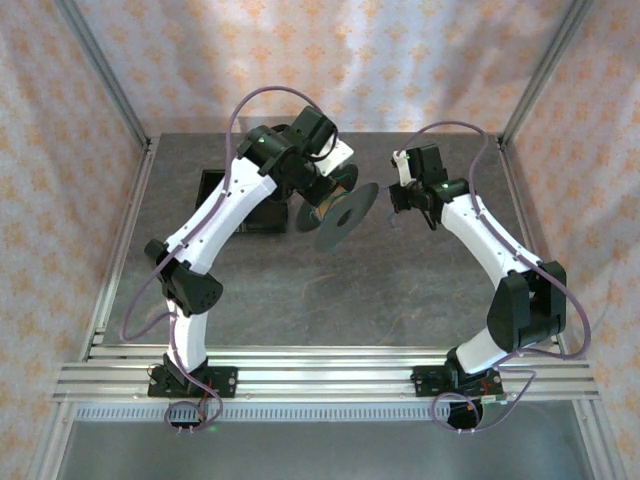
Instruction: Wrap the cables
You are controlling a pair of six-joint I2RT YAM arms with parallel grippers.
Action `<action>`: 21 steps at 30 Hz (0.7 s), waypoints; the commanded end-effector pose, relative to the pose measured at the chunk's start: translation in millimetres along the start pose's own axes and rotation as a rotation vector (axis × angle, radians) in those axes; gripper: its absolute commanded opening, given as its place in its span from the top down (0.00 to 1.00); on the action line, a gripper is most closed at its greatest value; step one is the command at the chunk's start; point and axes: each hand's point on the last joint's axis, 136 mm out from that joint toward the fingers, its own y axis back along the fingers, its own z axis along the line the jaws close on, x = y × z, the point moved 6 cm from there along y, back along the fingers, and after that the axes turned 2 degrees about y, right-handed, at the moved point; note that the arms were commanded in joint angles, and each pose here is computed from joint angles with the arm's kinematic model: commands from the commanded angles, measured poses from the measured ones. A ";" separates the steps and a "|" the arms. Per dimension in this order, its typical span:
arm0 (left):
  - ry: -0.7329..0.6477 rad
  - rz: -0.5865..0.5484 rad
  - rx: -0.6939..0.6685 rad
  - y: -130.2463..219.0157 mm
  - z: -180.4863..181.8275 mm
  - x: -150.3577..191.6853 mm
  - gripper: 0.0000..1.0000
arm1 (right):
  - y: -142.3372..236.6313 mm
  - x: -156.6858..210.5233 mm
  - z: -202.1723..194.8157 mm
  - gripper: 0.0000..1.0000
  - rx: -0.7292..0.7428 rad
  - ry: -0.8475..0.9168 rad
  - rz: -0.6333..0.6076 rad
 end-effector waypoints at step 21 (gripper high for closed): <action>0.172 -0.685 -0.373 97.9 43.5 -47.5 1.00 | 46.7 0.7 34.6 0.52 -0.407 -0.601 -0.121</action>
